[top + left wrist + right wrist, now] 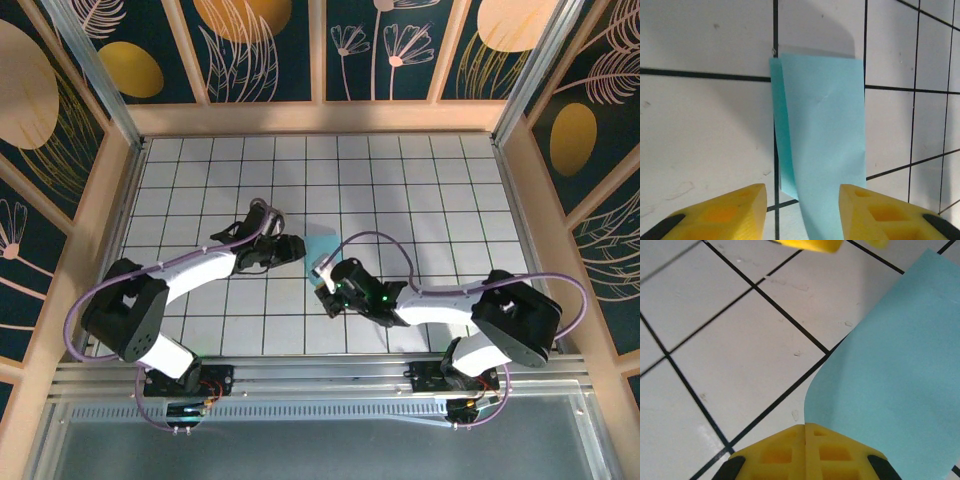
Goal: Fold a paper plane with a square sheet of paper (fold left side to right side)
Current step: Third fold the triangle at the center of the table.
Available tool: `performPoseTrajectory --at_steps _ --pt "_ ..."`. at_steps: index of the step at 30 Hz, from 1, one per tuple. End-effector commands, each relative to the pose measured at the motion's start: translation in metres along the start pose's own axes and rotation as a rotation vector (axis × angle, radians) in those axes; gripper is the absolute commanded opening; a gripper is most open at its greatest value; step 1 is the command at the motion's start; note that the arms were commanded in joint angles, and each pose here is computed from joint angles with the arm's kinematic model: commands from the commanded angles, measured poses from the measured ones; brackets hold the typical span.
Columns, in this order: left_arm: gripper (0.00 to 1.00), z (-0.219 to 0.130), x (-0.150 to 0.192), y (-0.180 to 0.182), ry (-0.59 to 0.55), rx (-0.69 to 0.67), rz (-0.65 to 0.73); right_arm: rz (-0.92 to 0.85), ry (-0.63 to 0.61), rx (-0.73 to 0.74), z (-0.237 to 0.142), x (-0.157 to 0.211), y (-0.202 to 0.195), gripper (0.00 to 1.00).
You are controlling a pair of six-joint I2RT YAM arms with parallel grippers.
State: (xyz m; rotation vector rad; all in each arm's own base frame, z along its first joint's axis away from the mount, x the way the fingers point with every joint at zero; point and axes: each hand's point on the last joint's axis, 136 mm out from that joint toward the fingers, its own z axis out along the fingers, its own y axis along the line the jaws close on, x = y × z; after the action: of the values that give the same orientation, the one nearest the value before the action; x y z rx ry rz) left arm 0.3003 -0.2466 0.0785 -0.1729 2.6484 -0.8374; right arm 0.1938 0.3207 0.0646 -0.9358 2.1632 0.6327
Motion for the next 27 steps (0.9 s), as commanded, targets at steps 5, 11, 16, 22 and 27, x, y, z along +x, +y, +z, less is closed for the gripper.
performPoseTrajectory --at_steps 5,11,16,22,27 --pt "0.11 0.01 -0.006 -0.03 0.061 0.109 0.079 0.219 -0.028 -0.25 -0.012 -0.007 0.016 0.0" --pt "0.04 0.028 -0.01 -0.043 0.094 0.149 0.113 0.275 -0.001 -0.316 -0.008 -0.001 0.018 0.0" --pt "0.02 0.055 -0.001 -0.038 0.171 0.108 0.145 0.295 0.022 -0.334 -0.004 0.002 0.016 0.0" --pt "0.01 0.085 0.018 -0.023 0.262 0.039 0.168 0.318 0.045 -0.331 0.0 0.007 0.013 0.0" --pt "0.0 0.097 0.028 -0.008 0.29 -0.014 0.166 0.344 0.06 -0.312 0.002 0.011 0.006 0.0"
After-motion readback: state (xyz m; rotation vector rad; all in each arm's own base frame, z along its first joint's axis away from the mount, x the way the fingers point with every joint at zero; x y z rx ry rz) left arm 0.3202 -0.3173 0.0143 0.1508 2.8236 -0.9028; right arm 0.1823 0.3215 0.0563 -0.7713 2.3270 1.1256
